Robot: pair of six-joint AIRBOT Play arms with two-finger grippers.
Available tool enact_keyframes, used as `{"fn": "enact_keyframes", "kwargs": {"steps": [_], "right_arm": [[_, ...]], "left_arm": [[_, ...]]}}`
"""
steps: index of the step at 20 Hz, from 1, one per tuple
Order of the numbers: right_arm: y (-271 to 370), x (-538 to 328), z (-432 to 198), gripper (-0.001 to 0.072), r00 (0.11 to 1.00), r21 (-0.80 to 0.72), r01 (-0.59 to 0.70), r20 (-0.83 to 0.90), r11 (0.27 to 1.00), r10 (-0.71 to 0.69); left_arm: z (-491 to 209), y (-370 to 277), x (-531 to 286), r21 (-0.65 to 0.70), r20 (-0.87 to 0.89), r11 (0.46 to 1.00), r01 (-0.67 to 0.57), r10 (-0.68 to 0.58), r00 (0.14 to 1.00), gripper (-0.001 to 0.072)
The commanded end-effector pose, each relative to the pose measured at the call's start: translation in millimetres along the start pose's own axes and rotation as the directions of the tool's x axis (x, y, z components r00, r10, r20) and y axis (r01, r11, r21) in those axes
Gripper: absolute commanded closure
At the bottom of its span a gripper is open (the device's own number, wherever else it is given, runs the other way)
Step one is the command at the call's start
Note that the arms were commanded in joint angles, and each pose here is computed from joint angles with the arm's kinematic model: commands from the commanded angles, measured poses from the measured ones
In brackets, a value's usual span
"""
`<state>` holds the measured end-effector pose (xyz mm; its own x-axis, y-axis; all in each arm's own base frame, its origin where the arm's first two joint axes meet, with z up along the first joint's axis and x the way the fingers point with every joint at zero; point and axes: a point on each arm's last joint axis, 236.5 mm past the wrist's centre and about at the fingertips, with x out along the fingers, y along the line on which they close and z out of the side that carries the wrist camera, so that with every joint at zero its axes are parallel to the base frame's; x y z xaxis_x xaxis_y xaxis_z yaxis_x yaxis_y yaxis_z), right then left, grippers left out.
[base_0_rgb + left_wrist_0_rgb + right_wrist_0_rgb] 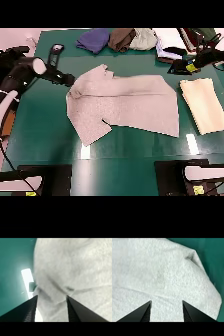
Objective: Fold the shirts.
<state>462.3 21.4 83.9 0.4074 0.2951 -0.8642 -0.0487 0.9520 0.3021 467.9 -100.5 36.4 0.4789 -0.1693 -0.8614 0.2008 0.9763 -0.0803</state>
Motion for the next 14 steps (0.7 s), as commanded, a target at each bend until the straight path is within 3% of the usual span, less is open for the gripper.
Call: {"fn": "enact_keyframes", "kwargs": {"steps": [1,5,8,14], "right_arm": [[15,-18,-6,0.0268,0.999,-0.068,-0.024,-0.035,0.997,0.021],[33,-45,-52,0.0268,0.999,-0.099,-0.033,-0.045,0.995,0.029],[55,-50,-83,0.0268,0.997,-0.110,-0.075,-0.041,0.991,0.071],[91,-57,-110,0.0268,0.988,-0.139,-0.154,-0.005,0.978,0.155]], "left_arm": [[-27,42,-27,-0.121,-0.114,0.992,-0.022,0.008,0.993,0.0273],[-97,53,-37,-0.234,-0.196,0.972,-0.019,-0.028,0.980,0.0272],[-149,20,-13,-0.325,-0.231,0.942,0.088,-0.169,0.958,0.0271],[-165,0,23,-0.458,-0.133,0.875,0.156,-0.241,0.961,0.0273]]}}
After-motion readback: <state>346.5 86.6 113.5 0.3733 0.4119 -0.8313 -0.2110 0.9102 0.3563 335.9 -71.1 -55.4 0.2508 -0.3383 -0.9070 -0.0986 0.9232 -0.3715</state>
